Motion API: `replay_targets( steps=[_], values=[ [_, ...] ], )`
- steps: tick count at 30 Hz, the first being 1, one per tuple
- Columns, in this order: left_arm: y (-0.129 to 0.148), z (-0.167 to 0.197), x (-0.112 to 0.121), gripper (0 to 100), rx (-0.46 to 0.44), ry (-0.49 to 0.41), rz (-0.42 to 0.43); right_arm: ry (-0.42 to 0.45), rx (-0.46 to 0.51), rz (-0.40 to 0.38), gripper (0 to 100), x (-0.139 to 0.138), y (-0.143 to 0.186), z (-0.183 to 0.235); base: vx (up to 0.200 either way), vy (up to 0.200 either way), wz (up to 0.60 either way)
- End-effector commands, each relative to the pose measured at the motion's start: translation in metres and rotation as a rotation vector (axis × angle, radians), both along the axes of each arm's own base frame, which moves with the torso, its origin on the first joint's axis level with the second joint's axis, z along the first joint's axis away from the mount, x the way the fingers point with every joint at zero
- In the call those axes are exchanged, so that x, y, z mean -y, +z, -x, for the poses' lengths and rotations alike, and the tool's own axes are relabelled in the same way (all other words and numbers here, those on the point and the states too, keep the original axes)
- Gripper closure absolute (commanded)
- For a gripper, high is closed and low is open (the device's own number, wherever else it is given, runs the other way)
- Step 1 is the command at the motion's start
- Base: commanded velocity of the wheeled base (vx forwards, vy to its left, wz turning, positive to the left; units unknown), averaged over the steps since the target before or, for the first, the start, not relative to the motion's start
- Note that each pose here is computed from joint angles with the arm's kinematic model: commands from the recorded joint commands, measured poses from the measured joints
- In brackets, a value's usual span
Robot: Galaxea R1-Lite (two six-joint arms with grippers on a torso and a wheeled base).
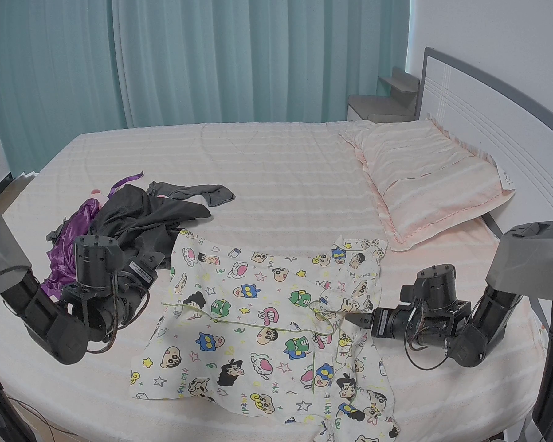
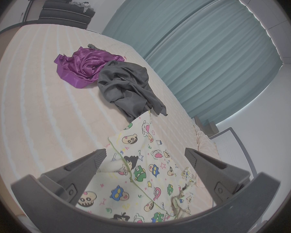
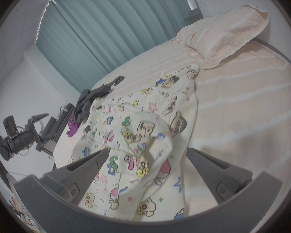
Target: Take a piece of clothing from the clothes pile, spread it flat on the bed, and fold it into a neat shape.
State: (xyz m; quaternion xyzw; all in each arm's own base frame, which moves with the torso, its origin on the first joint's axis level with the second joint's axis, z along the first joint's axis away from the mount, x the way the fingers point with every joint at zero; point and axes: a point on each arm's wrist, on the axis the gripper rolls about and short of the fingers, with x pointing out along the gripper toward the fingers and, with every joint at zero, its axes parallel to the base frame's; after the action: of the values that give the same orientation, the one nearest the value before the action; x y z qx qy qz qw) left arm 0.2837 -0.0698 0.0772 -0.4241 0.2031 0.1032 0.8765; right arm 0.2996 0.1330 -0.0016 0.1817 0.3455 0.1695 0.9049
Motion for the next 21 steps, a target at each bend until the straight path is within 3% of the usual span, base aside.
replay_targets(
  steps=[1, 15, 16, 21],
  values=[
    [0.008, 0.020, 0.000, 0, 0.022, -0.010, 0.030, 0.036, -0.036, 0.050, 0, -0.010, -0.013, 0.012, 0.000, 0.000, 0.00],
    [0.006, 0.027, -0.001, 0, 0.010, 0.003, 0.061, 0.043, -0.030, 0.130, 0, -0.020, -0.032, 0.007, 0.000, 0.000, 0.00],
    [0.006, 0.027, -0.001, 0, 0.010, 0.003, 0.061, 0.043, -0.031, 0.135, 100, -0.021, -0.033, 0.006, 0.000, 0.000, 0.00],
    [0.004, 0.028, -0.001, 0, 0.001, 0.003, 0.059, -0.013, -0.003, 0.153, 100, -0.007, -0.021, 0.001, 0.000, 0.000, 0.00]
  ],
)
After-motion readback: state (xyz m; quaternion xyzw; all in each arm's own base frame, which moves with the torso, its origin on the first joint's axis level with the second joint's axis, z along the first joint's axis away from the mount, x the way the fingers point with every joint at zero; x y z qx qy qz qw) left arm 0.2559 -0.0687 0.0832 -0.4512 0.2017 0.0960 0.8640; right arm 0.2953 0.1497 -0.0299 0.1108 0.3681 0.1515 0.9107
